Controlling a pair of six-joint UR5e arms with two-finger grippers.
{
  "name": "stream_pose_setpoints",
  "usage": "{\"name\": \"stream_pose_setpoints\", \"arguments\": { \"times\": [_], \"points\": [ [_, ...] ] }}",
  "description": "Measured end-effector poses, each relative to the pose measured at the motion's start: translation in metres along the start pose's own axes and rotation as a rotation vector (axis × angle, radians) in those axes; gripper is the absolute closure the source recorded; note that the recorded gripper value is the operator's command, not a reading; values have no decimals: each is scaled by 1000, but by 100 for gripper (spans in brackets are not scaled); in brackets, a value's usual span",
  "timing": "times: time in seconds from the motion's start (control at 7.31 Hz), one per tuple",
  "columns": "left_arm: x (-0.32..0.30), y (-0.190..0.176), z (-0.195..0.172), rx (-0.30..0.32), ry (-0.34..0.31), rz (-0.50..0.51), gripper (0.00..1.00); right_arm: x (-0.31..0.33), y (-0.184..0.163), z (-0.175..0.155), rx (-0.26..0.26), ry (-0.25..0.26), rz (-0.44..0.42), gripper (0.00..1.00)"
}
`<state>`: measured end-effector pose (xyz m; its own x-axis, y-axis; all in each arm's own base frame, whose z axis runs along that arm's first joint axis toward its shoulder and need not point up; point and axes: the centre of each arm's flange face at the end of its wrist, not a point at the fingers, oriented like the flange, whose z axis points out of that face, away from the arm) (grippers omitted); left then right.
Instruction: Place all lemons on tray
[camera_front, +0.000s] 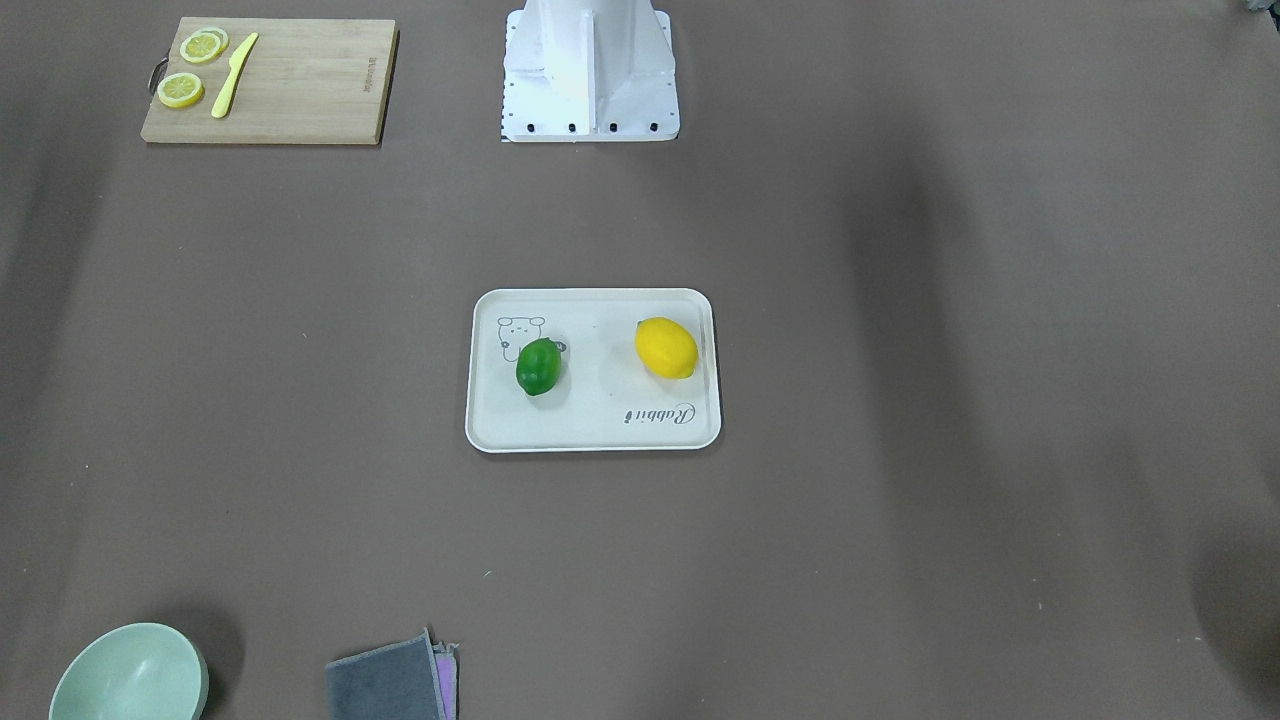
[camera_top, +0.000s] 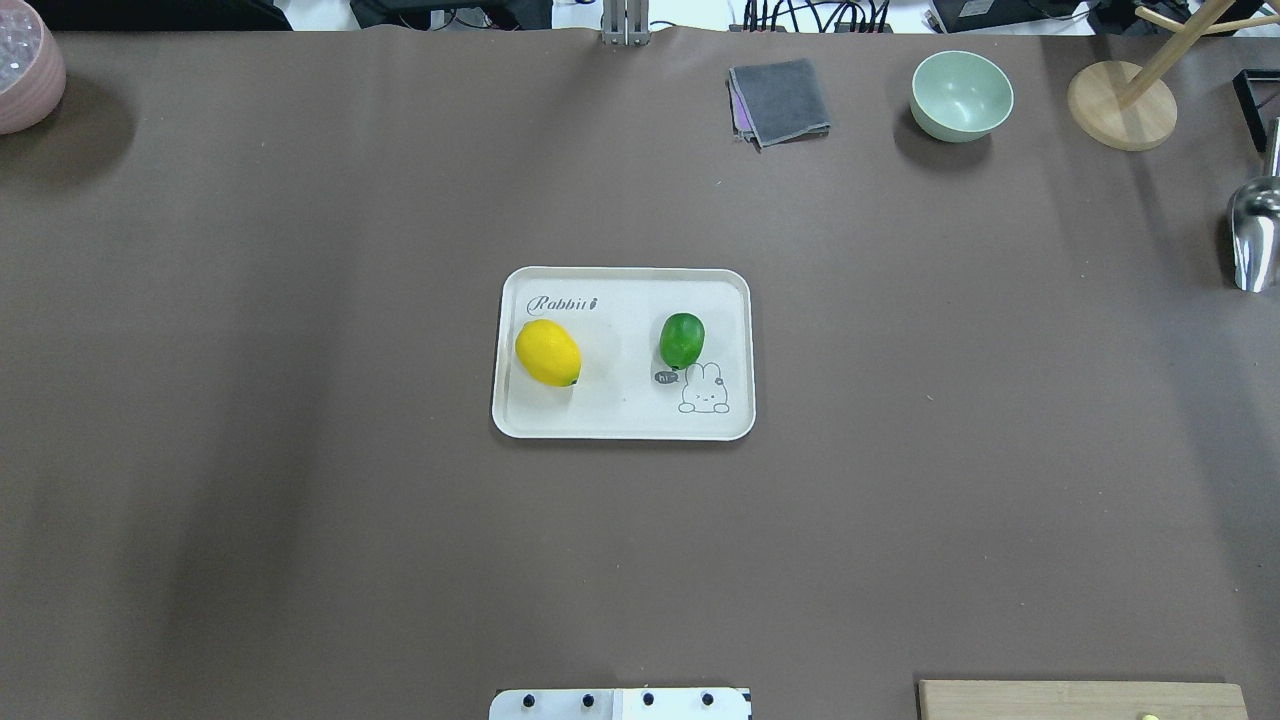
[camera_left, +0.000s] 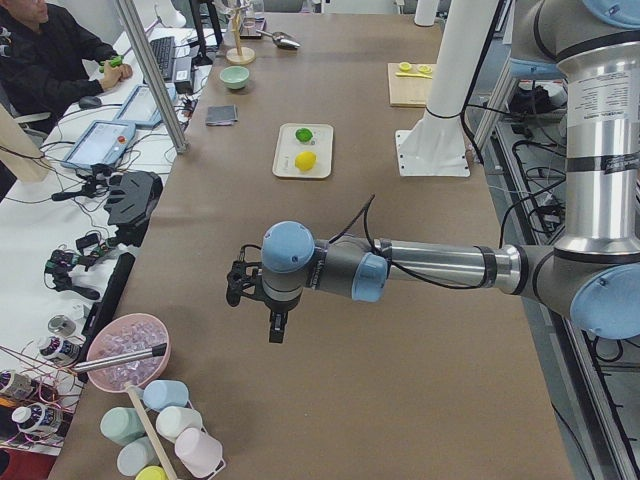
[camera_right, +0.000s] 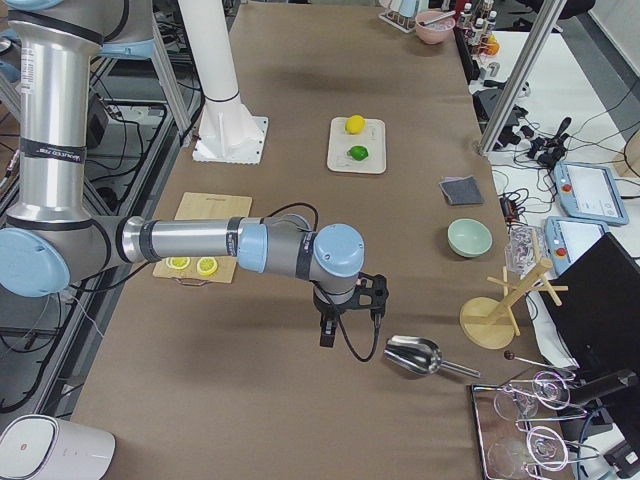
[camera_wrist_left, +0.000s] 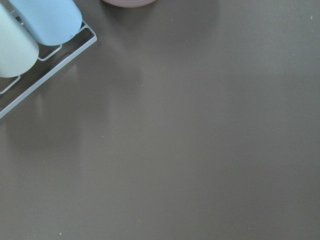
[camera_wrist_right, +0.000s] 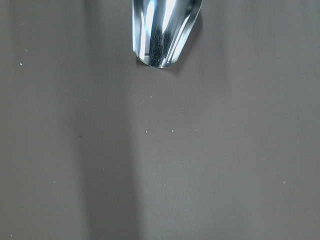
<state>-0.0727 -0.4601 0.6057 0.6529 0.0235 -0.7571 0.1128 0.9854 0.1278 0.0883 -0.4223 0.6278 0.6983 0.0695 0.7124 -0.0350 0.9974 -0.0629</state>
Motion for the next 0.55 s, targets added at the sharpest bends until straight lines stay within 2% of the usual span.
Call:
{"name": "stream_pose_setpoints", "arguments": {
  "times": [0.55],
  "points": [
    [-4,0,3,-7,-4,-10,1,-1,1,0,3,-5,0,0]
  ]
}}
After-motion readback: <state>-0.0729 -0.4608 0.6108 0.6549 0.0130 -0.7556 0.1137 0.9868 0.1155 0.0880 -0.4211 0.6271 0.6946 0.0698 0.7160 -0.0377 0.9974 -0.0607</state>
